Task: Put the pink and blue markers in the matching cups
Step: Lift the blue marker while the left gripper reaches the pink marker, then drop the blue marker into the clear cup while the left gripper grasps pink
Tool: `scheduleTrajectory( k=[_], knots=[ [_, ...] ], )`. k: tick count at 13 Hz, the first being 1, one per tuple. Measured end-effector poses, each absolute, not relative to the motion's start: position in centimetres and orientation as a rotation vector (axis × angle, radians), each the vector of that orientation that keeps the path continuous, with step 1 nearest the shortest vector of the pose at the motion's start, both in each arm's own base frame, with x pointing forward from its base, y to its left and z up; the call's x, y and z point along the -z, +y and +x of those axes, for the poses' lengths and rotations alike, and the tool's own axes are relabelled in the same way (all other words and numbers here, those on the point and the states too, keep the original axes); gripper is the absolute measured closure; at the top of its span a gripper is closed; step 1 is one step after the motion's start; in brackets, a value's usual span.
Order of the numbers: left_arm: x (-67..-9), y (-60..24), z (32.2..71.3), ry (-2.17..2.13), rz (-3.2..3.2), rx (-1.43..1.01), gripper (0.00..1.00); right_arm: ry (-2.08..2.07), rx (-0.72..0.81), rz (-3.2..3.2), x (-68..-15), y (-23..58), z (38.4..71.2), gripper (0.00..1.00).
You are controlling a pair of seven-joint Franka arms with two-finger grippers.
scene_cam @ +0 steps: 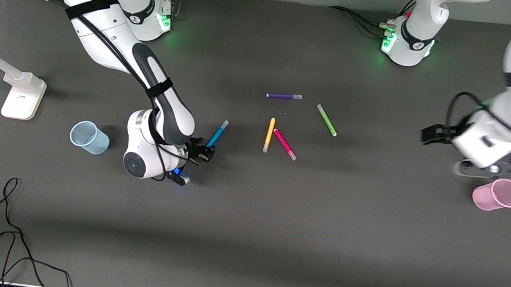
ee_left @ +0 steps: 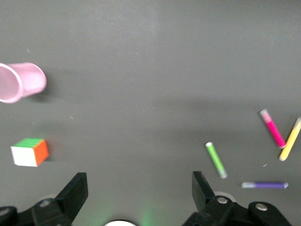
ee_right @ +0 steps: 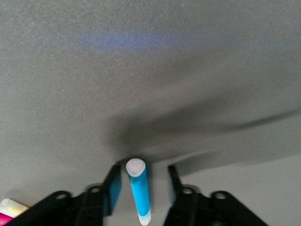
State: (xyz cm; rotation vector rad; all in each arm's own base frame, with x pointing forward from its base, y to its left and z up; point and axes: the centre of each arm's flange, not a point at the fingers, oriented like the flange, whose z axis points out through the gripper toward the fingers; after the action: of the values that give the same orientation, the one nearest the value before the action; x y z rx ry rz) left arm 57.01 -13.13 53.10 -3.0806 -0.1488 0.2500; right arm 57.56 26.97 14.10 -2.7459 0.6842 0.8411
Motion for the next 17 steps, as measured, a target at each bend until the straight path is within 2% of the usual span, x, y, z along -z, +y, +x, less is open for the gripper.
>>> scheduleTrajectory(
  k=[2, 5, 8, 12, 17],
  knots=[
    [-50.3, -17.4, 57.4, -0.309, -3.076, -0.252, 0.01, 0.695, -0.844, -2.727, -14.2, 27.2, 57.6, 0.81],
    [-45.6, -23.2, 58.0, -0.533, -3.052, -0.239, 0.01, 0.693, -0.848, -2.713, -15.1, 27.3, 57.9, 0.82],
    [-40.9, -29.9, 57.4, -0.759, -3.014, -0.207, 0.01, 0.624, -0.84, -2.747, -21.6, 24.5, 59.9, 0.82],
    [-32.5, -37.1, 55.0, -0.98, -2.987, -0.161, 0.01, 0.467, -0.565, -3.052, -34.0, 18.2, 61.2, 0.82],
    [-24.5, -40.0, 51.2, -1.127, -2.977, -0.129, 0.01, 0.236, -0.302, -3.258, -41.1, 13.0, 60.8, 0.82]
  ],
)
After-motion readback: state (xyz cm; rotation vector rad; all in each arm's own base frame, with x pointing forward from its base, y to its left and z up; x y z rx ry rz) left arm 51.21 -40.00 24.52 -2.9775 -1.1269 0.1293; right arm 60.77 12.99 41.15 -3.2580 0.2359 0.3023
